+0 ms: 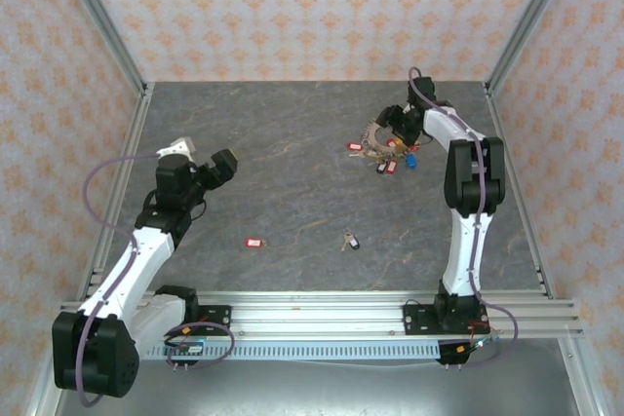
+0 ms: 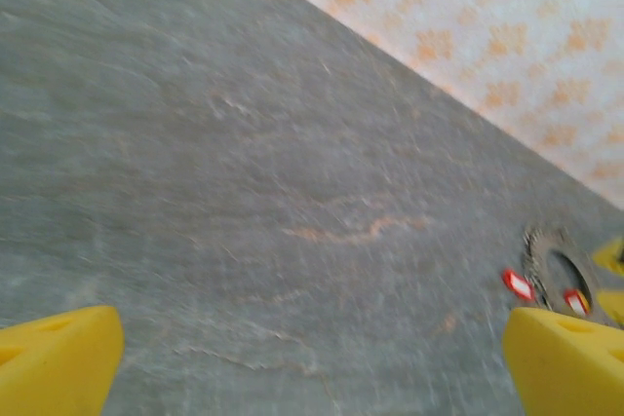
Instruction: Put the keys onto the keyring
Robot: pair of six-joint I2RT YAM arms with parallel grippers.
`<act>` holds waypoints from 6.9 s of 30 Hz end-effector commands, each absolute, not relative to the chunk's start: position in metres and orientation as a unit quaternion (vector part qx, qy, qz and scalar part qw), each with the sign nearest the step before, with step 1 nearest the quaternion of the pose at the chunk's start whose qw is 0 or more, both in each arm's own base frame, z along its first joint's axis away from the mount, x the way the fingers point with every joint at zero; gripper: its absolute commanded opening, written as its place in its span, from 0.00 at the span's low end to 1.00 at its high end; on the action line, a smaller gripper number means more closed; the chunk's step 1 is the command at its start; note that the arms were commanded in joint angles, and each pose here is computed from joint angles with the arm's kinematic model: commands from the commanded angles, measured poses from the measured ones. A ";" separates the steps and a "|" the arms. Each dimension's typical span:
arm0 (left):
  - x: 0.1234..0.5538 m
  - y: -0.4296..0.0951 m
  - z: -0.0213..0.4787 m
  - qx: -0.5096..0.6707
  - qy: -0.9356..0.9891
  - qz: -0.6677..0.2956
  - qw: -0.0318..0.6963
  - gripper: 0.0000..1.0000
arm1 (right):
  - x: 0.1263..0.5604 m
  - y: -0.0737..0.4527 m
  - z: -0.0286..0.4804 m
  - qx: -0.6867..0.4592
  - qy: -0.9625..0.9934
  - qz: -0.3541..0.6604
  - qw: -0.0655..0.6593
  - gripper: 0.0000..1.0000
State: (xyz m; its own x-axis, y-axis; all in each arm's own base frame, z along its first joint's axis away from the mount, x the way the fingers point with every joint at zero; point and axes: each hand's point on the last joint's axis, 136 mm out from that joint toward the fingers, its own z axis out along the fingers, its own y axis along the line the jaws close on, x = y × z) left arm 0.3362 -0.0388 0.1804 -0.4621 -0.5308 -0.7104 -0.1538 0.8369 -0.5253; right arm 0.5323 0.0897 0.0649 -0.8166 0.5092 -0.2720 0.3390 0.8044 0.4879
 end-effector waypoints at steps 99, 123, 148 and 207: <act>0.409 -0.259 0.048 -0.089 0.942 -0.273 0.173 0.47 | 0.393 0.188 0.056 0.070 0.898 0.420 0.113 0.06; 0.383 -0.251 0.176 -0.190 0.829 -0.449 0.273 0.66 | 0.389 0.160 0.197 0.249 0.744 0.546 0.295 0.04; 0.390 -0.288 0.242 -0.113 0.796 -0.511 0.302 0.48 | 0.363 0.176 0.247 0.218 0.726 0.575 0.309 0.05; 0.371 -0.268 0.319 -0.042 0.753 -0.540 0.374 0.00 | 0.311 0.145 0.276 0.132 0.760 0.459 0.440 0.48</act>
